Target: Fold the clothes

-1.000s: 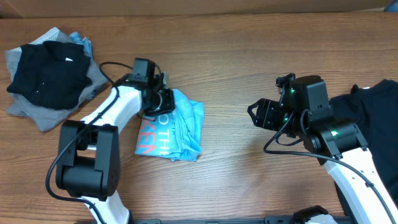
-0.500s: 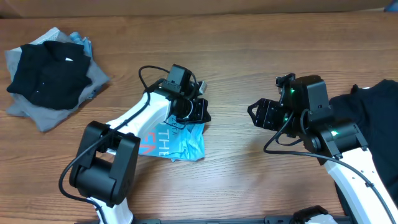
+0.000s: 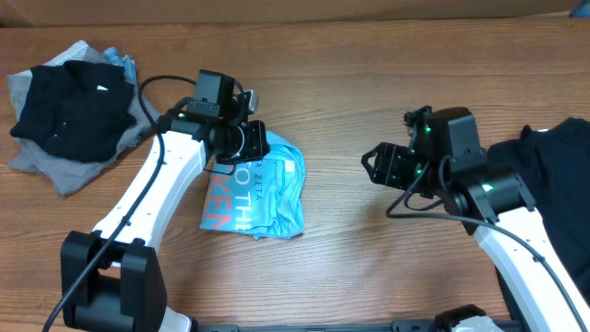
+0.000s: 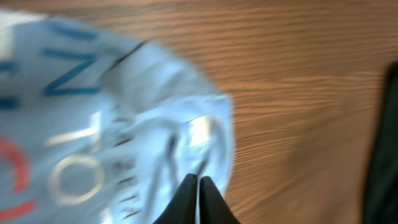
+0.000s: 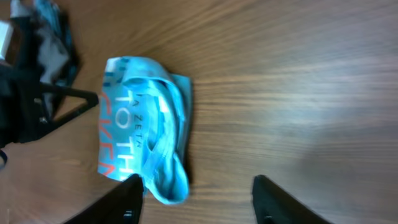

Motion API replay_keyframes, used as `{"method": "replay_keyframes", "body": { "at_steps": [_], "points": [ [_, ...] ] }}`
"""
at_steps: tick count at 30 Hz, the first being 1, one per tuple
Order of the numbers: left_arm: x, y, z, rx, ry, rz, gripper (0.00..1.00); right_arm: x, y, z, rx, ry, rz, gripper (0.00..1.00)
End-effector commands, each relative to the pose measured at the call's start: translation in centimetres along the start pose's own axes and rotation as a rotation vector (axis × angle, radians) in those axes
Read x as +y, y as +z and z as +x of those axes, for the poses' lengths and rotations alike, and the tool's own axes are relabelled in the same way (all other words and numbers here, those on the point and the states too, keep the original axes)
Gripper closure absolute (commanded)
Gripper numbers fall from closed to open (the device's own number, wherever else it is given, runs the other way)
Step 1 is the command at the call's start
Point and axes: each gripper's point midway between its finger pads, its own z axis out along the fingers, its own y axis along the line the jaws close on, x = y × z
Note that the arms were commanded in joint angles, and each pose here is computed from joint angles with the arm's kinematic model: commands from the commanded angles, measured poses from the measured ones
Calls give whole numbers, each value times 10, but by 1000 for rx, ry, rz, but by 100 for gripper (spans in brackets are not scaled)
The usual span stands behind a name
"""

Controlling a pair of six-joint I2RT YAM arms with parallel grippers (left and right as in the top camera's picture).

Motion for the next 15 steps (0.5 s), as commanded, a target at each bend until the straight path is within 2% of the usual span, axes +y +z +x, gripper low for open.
{"method": "replay_keyframes", "body": {
  "at_steps": [1, 8, 12, 15],
  "points": [
    [26, -3, 0, -11, 16, -150, 95, 20, 17, 5, 62, -26, -90, 48],
    [61, 2, -13, -71, -39, -335, 96, 29, 36, 16, 117, -53, -100, 44],
    [62, 22, -32, -118, -26, -312, 96, 28, 32, 19, 124, -51, -96, 44],
    [66, 45, -30, -86, -47, -299, 96, 26, 30, 23, 138, -44, -86, 44]
  ]
}}
